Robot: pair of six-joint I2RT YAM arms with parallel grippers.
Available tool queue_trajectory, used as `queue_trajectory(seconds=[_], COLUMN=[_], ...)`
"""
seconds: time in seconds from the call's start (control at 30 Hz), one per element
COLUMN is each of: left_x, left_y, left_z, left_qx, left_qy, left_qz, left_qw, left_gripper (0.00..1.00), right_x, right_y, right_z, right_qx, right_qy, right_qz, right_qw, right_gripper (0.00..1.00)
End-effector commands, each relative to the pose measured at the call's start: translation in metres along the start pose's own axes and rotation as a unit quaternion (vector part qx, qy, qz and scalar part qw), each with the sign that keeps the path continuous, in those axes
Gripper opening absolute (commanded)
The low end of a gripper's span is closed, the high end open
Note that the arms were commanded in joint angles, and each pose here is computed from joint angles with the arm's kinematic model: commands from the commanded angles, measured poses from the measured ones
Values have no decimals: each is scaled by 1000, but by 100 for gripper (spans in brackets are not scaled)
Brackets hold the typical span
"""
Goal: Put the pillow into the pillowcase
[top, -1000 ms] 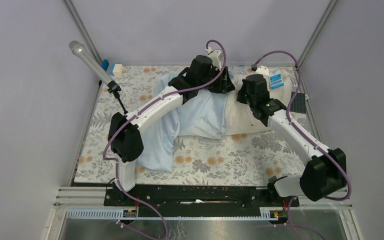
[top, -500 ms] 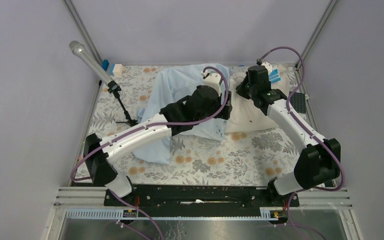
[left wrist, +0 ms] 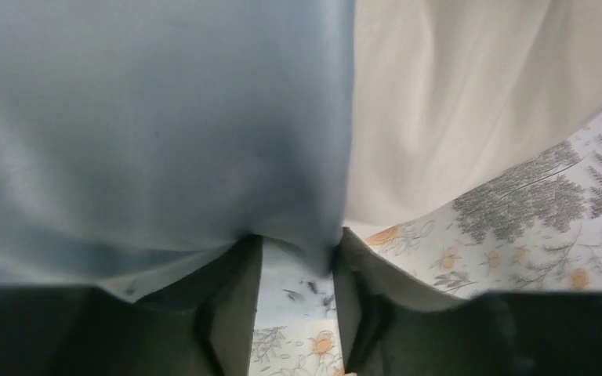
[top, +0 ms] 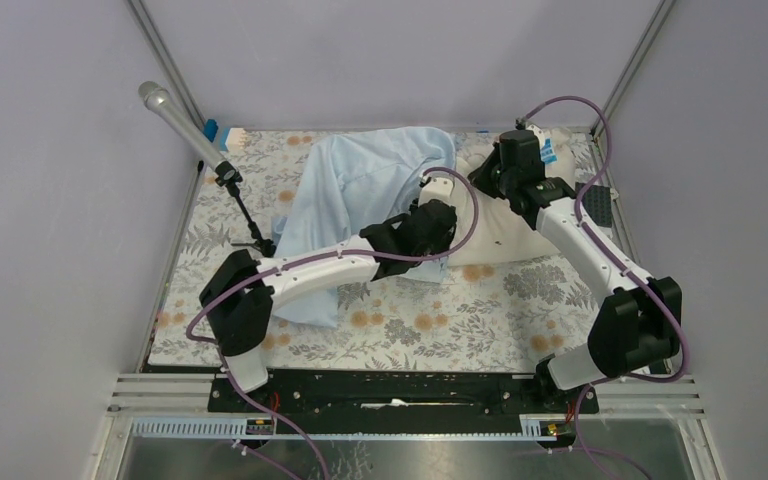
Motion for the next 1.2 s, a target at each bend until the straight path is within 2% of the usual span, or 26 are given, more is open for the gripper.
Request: queue_trajectory(seconds=[0.0,0.07,0.1,0.17,0.27,0.33,0.37,0.43,0.5,0.6,0.7,0.8,0.83,0.97,1.03,1.13,1.17], left_x=[-17,-32,-41,-61,-99,-115,-129,-133,-129,-113,-101,-106,-109,-81,-62,-52,-49], left_y=[-36,-51,-59,-78,-109,-122,-128,-125,-122,-126,-130,-133,-131,-90,-59,-30,-23], left_z=[53,71,79,99,144,178,195,227,236,218,191,190,196,210,213,212,209], left_qx=[-19,-4,6,22,37,30,22,-7,-25,-51,-62,-82,-83,-132,-160,-146,-141], left_qy=[-64,-67,-68,-71,-81,-70,-54,-52,-43,-4,24,35,26,3,3,-1,6], left_qz=[-65,-91,-105,-155,-263,-353,-421,-471,-499,-525,-518,-529,-522,-402,-365,-321,-316], left_qw=[996,994,992,985,961,933,905,880,865,850,853,844,848,906,917,936,938], left_gripper=[22,4,0,0,0,0,0,0,0,0,0,0,0,0,0,0,0], right_x=[-18,-28,-31,-43,-67,-88,-98,-116,-121,-114,-97,-78,-76,-74,-80,-93,-97], right_y=[2,0,-2,-3,0,7,12,22,19,2,-17,-34,-34,-19,-13,-10,-9], right_z=[-18,-12,-10,-3,11,20,21,20,14,6,2,6,9,14,18,28,31], right_qx=[6,2,-1,-2,6,21,28,39,50,63,68,88,84,58,41,15,3], right_qy=[50,36,30,14,-15,-35,-44,-63,-76,-91,-101,-84,-88,-66,-65,-75,-78], right_qz=[8,3,-5,-15,-10,7,20,41,33,3,-35,-50,-48,-16,-1,-1,0], right_qw=[999,999,1000,1000,1000,999,998,996,995,994,992,991,991,996,997,997,997], right_gripper=[0,0,0,0,0,0,0,0,0,0,0,0,0,0,0,1,11])
Point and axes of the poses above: each gripper's point midway between its finger pads, its own x axis out along the fingers, its own y axis along the line the jaws close on, z = x × y, the point moved 5 cm from there along -x, back along the fingers, and after that the axes turned 3 degrees about -x, right-handed, at the moved point
